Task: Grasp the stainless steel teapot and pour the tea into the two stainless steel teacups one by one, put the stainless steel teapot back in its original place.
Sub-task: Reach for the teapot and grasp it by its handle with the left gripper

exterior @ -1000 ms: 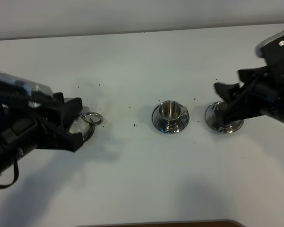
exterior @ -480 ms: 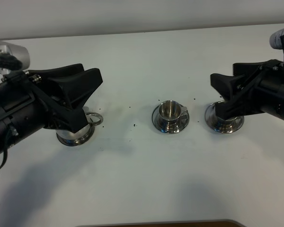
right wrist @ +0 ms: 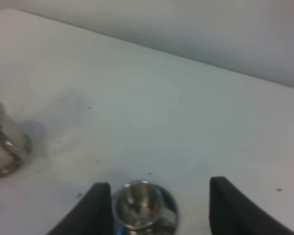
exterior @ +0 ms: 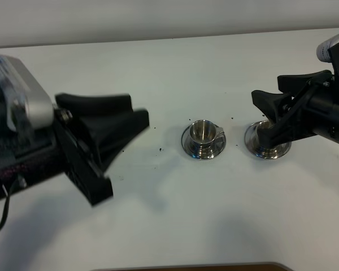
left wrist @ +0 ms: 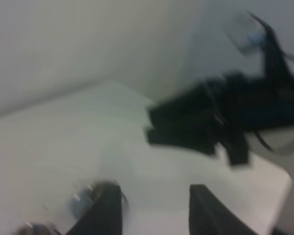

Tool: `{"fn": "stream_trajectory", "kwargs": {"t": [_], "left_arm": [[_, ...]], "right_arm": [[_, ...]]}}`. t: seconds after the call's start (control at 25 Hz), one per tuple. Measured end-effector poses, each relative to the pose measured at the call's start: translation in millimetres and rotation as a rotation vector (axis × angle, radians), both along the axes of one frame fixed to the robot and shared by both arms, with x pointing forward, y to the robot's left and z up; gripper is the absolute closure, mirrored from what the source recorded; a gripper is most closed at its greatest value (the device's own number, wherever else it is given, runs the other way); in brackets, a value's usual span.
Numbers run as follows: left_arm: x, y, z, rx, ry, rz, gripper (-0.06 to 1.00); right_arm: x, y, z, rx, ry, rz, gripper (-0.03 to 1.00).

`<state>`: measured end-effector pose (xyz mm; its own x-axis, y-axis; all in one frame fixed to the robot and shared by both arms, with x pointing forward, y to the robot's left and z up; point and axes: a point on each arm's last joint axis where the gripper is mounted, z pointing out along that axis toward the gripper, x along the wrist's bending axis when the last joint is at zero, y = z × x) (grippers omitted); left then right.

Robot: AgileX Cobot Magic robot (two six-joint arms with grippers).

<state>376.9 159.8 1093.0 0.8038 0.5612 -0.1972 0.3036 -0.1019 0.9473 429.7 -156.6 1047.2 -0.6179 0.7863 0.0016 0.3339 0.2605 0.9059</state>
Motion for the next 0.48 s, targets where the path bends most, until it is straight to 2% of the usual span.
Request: {"fn": "stream_trajectory", "kwargs": {"t": [0.08,0.12,0.16,0.28,0.36,0.48], "left_arm": [[-3,2,-6,0.075,0.059,-0.051,0.57],[-4,5,-9,0.134,0.085,-0.066,0.57],[-5,9,-12,0.174,0.146,-0.061,0.58],[-1,26,-24,0.335,0.292,0.046,0.58],[4,40,-31,0.421,0.357,0.17,0.58],[9,53,-35,0.49,0.398,0.319,0.58]], "right_arm": [[1,-1,0,-0.015,-0.01,-0.007,0.52],[1,-1,0,-0.018,-0.012,-0.007,0.53],[1,-1,0,-0.019,-0.013,-0.007,0.53],[2,0,-2,-0.024,-0.008,-0.006,0.54],[4,1,-7,-0.034,0.01,-0.006,0.56],[9,6,-19,-0.055,0.054,-0.003,0.57]]}}
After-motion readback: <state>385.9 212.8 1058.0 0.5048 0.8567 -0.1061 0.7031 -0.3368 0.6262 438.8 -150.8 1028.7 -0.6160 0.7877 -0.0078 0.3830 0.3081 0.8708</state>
